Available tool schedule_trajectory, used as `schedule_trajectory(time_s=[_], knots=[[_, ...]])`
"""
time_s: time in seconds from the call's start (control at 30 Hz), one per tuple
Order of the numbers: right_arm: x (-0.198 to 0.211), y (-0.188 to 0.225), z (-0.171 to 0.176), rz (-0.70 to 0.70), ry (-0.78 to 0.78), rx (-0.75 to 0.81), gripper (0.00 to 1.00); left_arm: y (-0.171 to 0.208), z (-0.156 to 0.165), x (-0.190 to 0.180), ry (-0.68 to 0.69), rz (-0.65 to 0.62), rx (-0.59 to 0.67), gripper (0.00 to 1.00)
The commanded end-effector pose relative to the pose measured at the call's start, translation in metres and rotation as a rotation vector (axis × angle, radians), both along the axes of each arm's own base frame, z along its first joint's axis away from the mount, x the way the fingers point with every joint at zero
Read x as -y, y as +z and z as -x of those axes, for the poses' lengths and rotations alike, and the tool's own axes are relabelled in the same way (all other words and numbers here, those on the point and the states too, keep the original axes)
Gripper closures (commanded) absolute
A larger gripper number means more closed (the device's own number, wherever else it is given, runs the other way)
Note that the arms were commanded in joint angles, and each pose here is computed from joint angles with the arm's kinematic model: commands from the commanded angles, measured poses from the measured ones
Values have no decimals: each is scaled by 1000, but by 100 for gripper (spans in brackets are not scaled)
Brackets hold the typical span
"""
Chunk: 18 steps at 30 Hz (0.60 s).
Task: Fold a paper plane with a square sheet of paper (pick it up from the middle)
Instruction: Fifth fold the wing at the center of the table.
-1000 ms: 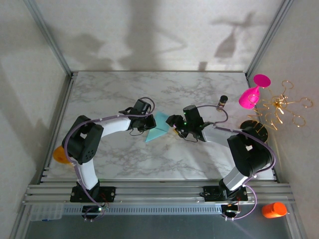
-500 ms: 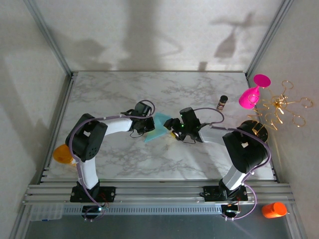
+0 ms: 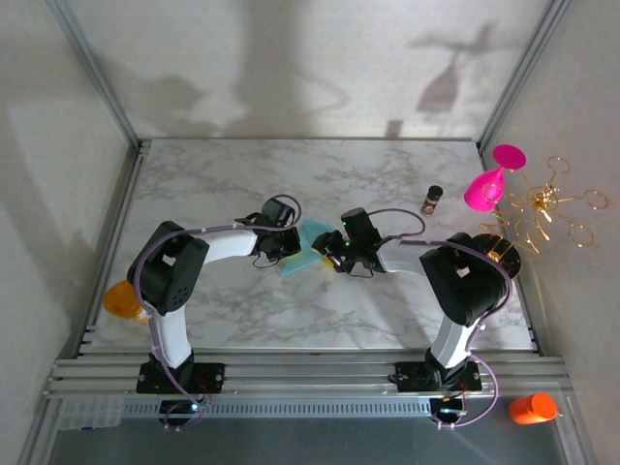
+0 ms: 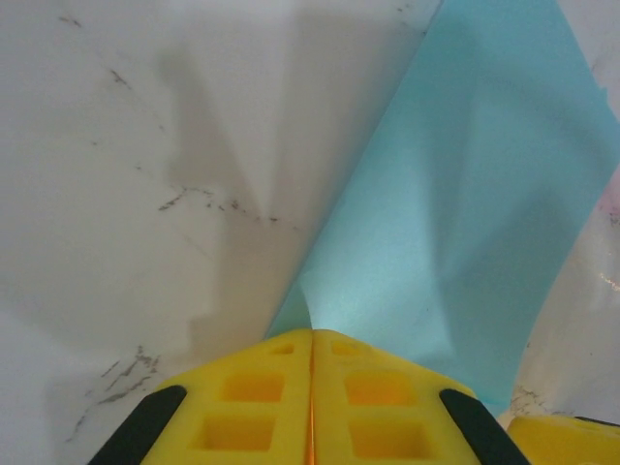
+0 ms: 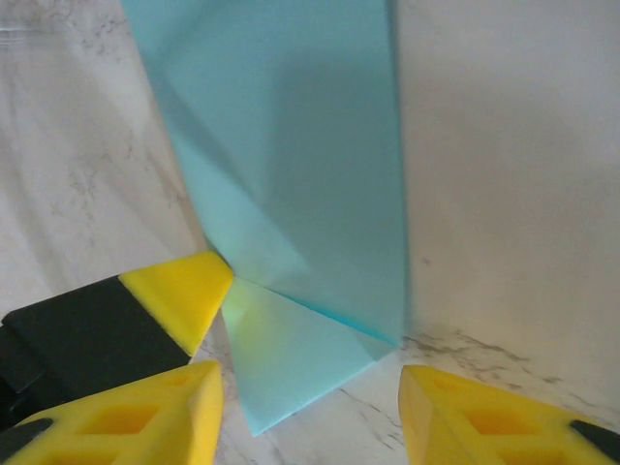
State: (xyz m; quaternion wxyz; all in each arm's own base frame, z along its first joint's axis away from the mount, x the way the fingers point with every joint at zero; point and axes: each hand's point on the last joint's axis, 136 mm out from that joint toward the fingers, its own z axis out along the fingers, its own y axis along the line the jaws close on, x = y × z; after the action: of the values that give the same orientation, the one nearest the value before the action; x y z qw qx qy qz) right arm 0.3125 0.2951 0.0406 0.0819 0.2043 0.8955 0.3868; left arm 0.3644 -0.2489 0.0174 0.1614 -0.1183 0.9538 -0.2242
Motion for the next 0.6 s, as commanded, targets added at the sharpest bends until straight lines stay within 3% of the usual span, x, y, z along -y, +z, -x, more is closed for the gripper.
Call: schedule_trajectory(time_s=[0.0, 0.57], knots=[[-9, -3, 2, -6, 20, -19, 49, -18, 10, -16, 29, -62, -41, 92], [-13, -7, -8, 32, 24, -14, 54, -22, 13, -16, 27, -62, -55, 91]])
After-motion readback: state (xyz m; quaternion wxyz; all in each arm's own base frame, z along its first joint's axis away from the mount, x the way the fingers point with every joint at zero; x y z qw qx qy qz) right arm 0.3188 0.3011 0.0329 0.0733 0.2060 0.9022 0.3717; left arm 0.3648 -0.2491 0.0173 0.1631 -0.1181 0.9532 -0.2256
